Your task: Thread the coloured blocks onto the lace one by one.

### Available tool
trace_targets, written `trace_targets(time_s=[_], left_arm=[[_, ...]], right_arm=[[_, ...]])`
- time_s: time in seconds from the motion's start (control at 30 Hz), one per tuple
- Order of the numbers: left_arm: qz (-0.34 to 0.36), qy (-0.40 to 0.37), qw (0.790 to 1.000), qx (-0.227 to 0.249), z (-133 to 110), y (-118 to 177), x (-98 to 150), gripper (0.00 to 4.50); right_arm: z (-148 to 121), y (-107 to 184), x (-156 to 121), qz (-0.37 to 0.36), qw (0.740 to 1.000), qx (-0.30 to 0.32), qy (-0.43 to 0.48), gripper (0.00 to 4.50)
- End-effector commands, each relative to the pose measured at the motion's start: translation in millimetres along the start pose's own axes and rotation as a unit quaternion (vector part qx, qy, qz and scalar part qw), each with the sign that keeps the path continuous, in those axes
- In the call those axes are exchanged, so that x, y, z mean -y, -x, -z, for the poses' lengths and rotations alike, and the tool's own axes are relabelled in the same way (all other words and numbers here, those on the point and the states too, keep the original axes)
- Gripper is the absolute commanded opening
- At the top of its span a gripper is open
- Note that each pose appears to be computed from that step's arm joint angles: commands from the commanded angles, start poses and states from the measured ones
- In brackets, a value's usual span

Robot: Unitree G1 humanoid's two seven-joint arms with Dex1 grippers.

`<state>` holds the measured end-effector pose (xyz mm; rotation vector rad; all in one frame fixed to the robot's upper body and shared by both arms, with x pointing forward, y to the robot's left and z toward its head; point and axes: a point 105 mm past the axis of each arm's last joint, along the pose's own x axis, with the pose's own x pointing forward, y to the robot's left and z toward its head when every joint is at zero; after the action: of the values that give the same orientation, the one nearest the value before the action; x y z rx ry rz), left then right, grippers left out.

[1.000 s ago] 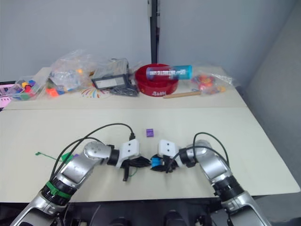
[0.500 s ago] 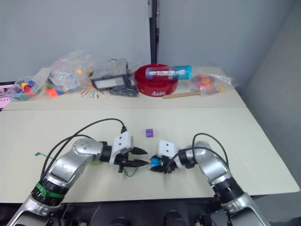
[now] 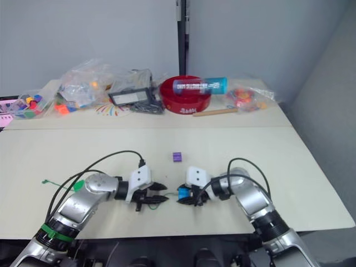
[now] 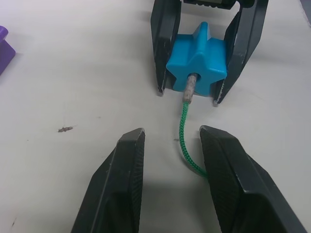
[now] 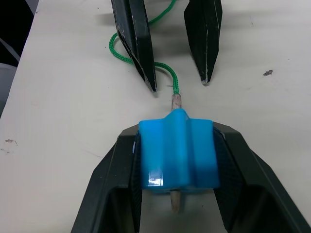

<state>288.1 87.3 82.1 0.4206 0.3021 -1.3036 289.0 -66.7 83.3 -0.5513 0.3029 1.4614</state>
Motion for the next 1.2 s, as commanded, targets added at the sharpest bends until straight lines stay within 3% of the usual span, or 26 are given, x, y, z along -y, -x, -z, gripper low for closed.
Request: trace_targets(time_s=[0.03, 0.2, 0.67, 0.87, 1.07, 1.2], left_arm=[[0.005, -0.002, 1.0, 0.012, -3.9, -2.8, 1.1, 1.66], [0.013, -0.002, 1.0, 0.02, -7.7, -2.8, 2.6, 0.03], [0.044, -0.039, 0.997, 0.042, -35.4, -13.9, 8.2, 0.03], [0.058, -0.032, 0.997, 0.029, -33.1, -17.9, 11.9, 0.03], [0.035, -0.026, 0.999, -0.004, -19.8, -15.7, 5.0, 0.03], [0.022, -0.029, 0.999, -0.001, -20.9, -14.7, 0.6, 0.03]], right_arm=[[3.5, -3.9, -9.4, -0.017, 1.0, -0.003, -0.009, 1.38], [3.9, -3.5, -8.5, -0.015, 1.0, -0.005, -0.01, 1.38], [5.0, -6.2, -9.0, -0.014, 1.0, -0.01, -0.01, 1.38], [3.5, -7.6, -7.2, -0.013, 1.0, -0.011, -0.008, 1.38], [2.0, -8.9, -8.7, -0.017, 1.0, -0.008, -0.009, 1.38], [2.2, -8.8, -9.1, -0.018, 1.0, -0.008, -0.01, 1.38]])
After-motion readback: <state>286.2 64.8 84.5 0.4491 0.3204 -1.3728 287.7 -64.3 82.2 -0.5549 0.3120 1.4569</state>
